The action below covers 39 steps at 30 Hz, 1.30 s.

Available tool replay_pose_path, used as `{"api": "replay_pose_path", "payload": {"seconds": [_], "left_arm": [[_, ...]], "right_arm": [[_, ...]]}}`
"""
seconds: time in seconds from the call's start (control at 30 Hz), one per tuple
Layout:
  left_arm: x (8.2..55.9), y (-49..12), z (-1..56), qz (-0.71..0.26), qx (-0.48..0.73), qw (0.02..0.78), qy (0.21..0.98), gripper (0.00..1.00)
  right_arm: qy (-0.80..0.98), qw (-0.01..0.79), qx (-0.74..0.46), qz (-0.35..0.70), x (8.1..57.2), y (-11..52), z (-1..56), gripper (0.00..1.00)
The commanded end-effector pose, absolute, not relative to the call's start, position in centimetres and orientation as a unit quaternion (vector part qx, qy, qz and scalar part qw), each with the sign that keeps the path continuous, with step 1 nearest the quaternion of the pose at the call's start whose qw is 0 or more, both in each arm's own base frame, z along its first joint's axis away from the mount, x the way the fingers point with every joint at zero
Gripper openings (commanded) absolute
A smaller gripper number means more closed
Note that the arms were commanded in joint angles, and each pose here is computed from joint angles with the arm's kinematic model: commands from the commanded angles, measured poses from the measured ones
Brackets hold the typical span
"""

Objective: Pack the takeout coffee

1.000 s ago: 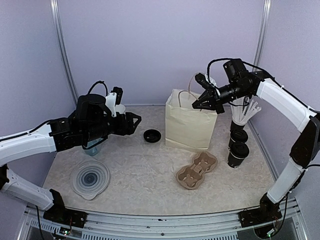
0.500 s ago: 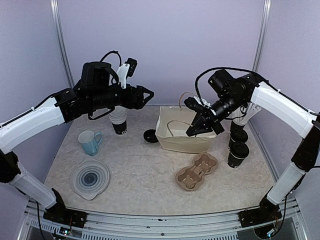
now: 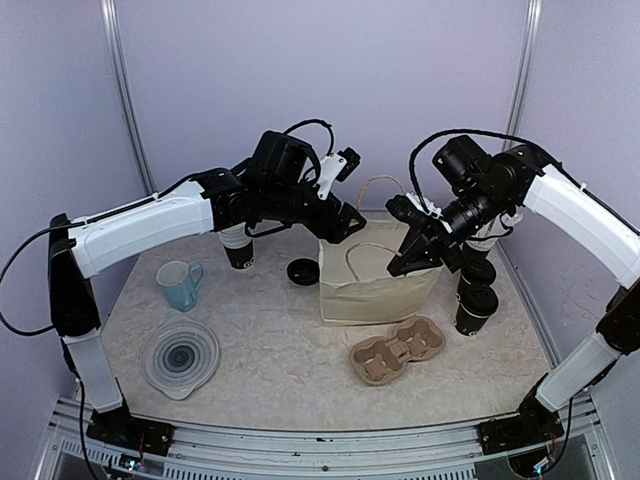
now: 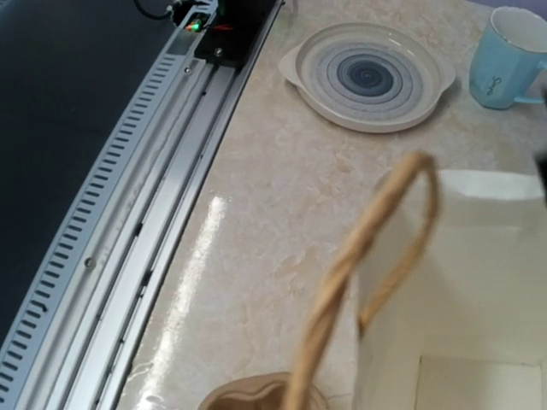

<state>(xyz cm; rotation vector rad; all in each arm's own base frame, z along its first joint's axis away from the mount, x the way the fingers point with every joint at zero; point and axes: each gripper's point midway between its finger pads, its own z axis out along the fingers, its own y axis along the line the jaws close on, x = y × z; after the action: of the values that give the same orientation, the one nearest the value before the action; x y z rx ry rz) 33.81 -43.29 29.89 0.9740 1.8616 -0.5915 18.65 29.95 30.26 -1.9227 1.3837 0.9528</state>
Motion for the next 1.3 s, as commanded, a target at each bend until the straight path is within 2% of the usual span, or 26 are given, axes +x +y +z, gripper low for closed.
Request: {"api": "replay_pose_path", "payload": {"seconds": [0.0,0.03,0.1,0.23,0.3,0.33,0.4,0.47,0.6,0.7,0.83,1.0,1.13,1.27], "left_arm": [[35.9,-44.6,30.0,-0.211,0.409,0.473,0.751,0.74],[35.9,-45.0,29.8,-0.216,0.415,0.468,0.749,0.71],[35.2,-46.0,28.9,-0.236,0.435,0.450,0.744,0.57],[34.4,-46.5,29.0,-0.252,0.445,0.438,0.739,0.21],[34.3,-46.1,29.1,-0.251,0.442,0.436,0.743,0.04],[34.2,-45.7,29.4,-0.248,0.439,0.438,0.744,0.00],[34.1,-44.8,29.4,-0.240,0.428,0.438,0.753,0.00],[33.9,-43.4,30.0,-0.237,0.413,0.437,0.763,0.00],[33.0,-39.6,30.7,-0.244,0.365,0.424,0.792,0.00],[31.9,-36.7,30.8,-0.239,0.332,0.416,0.812,0.00],[30.0,-33.5,30.3,-0.238,0.298,0.400,0.833,0.00],[28.3,-31.0,28.5,-0.243,0.265,0.378,0.853,0.00],[27.5,-29.7,28.3,-0.247,0.239,0.382,0.858,0.00],[27.2,-28.7,28.1,-0.242,0.222,0.383,0.863,0.00]], "right_arm": [[0.523,0.276,-0.723,0.359,17.8,29.5,29.6,0.00],[0.524,0.276,-0.722,0.358,17.8,29.5,29.6,0.00],[0.526,0.276,-0.722,0.355,17.8,29.4,29.5,0.00],[0.530,0.281,-0.721,0.347,17.9,29.2,29.4,0.00],[0.530,0.286,-0.719,0.347,17.8,29.2,29.9,0.04],[0.530,0.287,-0.718,0.347,17.8,29.2,30.2,0.09],[0.533,0.290,-0.716,0.345,17.7,28.9,30.6,0.32],[0.543,0.295,-0.711,0.336,18.1,28.2,30.6,0.46],[0.577,0.309,-0.684,0.320,19.7,25.7,29.8,0.60],[0.609,0.308,-0.661,0.312,20.9,23.7,28.0,0.63],[0.675,0.263,-0.642,0.250,22.3,21.5,20.7,0.59],[0.719,0.213,-0.633,0.193,23.6,19.8,14.2,0.35],[0.727,0.178,-0.641,0.172,24.0,19.6,11.2,0.08],[0.722,0.148,-0.659,0.148,23.8,19.6,8.2,0.04]]}}
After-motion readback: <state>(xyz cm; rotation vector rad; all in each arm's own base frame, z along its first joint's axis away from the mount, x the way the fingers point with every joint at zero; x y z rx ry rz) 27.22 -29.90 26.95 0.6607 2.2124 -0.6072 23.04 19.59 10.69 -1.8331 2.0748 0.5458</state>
